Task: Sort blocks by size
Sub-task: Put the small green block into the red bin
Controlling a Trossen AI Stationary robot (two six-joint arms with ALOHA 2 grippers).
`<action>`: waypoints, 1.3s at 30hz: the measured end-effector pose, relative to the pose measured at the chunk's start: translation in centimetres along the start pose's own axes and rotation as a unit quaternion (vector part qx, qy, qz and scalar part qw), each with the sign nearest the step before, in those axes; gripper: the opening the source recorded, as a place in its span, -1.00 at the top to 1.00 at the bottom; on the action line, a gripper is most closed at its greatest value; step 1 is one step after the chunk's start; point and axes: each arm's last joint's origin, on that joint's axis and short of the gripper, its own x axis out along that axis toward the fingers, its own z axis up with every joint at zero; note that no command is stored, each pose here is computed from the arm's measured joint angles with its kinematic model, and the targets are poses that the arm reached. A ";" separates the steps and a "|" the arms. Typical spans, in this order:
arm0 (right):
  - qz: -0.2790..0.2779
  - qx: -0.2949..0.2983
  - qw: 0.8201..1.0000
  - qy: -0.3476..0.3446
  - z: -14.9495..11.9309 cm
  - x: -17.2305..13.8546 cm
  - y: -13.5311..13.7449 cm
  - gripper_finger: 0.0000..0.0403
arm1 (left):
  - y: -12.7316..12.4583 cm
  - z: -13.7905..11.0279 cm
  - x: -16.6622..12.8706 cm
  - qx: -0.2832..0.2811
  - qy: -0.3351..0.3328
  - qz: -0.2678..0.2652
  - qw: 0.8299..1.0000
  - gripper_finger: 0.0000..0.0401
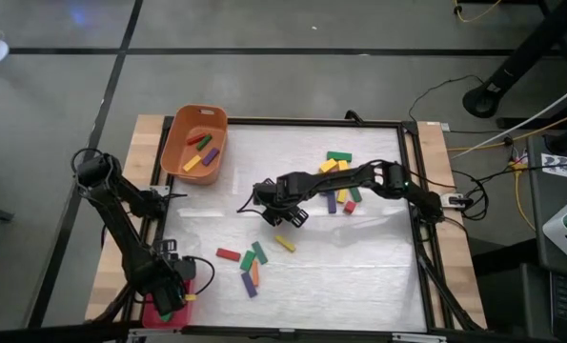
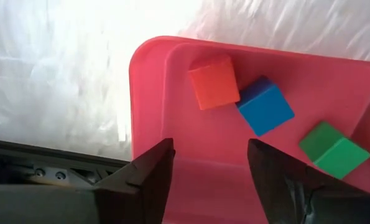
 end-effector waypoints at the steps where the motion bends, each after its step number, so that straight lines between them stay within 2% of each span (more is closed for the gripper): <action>1: 0.000 0.000 1.000 0.000 0.0 0.1 0.0 -0.04 | 0.0 0.0 0.0 0.000 0.000 0.000 1.000 0.03; 8: 0.002 0.000 1.000 0.001 0.1 0.6 0.0 0.36 | 0.0 0.0 0.0 0.000 -0.008 0.004 1.000 0.03; 15: -0.028 -0.006 0.999 -0.028 1.3 0.0 -0.2 0.35 | 0.4 0.4 -0.3 -0.012 -0.091 0.038 0.995 0.03; 18: -0.061 -0.011 0.996 -0.059 2.8 -1.7 -0.9 0.28 | 1.4 0.3 -1.4 -0.047 -0.149 0.057 0.986 0.03; 20: -0.090 -0.014 0.993 -0.074 3.6 -2.6 -1.3 0.29 | 2.4 0.2 -2.4 -0.088 -0.199 0.062 0.974 0.03; 23: -0.136 -0.033 0.986 -0.089 4.9 -3.9 -1.6 0.34 | 3.9 -0.4 -4.5 -0.144 -0.277 0.040 0.949 0.03; 27: -0.226 -0.050 0.966 -0.115 6.9 -5.8 -2.3 0.36 | 6.3 -1.2 -7.1 -0.208 -0.367 -0.003 0.907 0.03; 30: -0.298 -0.045 0.947 -0.114 7.8 -6.7 -2.8 0.32 | 7.9 -1.7 -8.6 -0.247 -0.409 -0.040 0.878 0.03; 34: -0.380 -0.012 0.917 -0.120 8.7 -7.8 -3.4 0.32 | 9.4 -2.0 -9.7 -0.271 -0.427 -0.067 0.860 0.03; 39: -0.421 0.021 0.894 -0.153 9.1 -8.6 -4.0 0.33 | 10.6 -1.5 -10.1 -0.296 -0.450 -0.053 0.841 0.03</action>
